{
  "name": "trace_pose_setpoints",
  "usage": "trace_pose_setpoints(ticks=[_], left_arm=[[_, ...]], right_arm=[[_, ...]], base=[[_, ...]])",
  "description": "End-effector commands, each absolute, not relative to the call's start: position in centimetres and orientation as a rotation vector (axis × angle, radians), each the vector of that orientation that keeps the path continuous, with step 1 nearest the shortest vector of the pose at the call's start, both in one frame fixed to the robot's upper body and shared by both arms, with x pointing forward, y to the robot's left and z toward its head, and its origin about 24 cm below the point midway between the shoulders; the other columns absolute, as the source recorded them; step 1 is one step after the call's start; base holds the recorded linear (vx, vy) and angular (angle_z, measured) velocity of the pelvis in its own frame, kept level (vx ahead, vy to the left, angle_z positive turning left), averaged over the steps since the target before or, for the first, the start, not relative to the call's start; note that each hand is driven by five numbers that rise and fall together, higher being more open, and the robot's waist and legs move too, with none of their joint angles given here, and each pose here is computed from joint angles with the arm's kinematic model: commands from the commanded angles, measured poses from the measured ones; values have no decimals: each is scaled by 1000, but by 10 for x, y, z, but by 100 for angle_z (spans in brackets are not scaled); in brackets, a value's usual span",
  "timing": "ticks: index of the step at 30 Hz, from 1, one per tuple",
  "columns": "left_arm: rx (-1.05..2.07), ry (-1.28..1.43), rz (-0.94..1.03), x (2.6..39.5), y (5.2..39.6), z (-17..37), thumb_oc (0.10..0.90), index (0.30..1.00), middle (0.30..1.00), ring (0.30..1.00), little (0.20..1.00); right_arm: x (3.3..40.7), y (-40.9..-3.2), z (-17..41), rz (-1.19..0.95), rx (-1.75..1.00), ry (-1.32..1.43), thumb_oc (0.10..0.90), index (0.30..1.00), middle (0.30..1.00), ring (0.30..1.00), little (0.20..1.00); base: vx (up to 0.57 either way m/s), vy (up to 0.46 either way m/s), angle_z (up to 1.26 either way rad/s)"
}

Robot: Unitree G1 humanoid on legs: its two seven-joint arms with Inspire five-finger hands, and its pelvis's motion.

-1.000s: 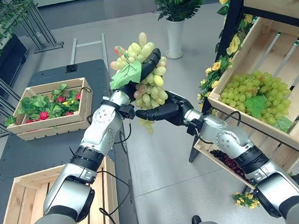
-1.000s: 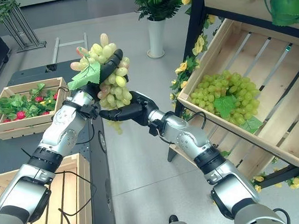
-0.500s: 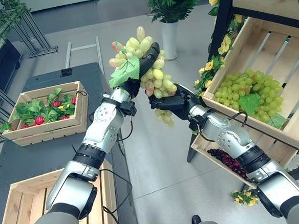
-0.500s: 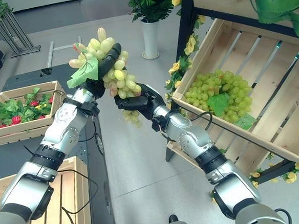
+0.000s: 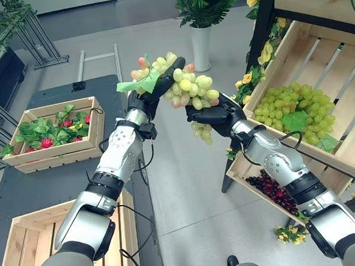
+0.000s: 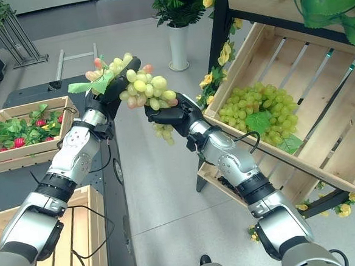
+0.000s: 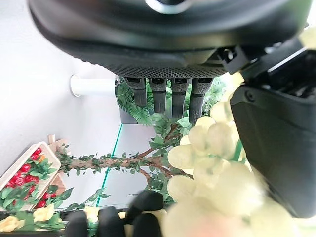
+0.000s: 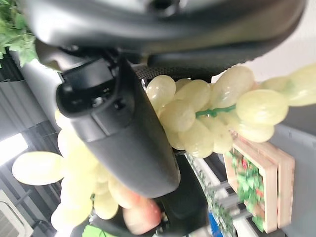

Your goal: Pick up the fruits from the basket on one side to the basket on the other side

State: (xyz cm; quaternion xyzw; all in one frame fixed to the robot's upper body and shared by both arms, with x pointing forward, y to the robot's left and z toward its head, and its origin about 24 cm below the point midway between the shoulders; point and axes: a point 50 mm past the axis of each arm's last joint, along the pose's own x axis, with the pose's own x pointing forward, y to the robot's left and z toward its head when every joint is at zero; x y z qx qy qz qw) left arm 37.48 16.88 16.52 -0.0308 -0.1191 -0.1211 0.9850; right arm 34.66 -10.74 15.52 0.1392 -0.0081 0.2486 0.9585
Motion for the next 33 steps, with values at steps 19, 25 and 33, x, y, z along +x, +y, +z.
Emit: trace_pose_setpoints(ticks=[19,25,33], left_arm=[[-410,-268,-203,333,213,91,800,900,900,900,900],[-418,-182,-159,311,218,55,800,900,900,900,900],[-440,-102,-167,293,208,28,800,900,900,900,900]], right_arm=[[331,-213,239,270,201,-486,400,300,300,300,300],[315,-231,237,289,229,-467,400,300,300,300,300],[297,-274,243,170,235,-504,400,300,300,300,300]], base=[[11,15,-6],[21,29,-10],[26,35,-8]])
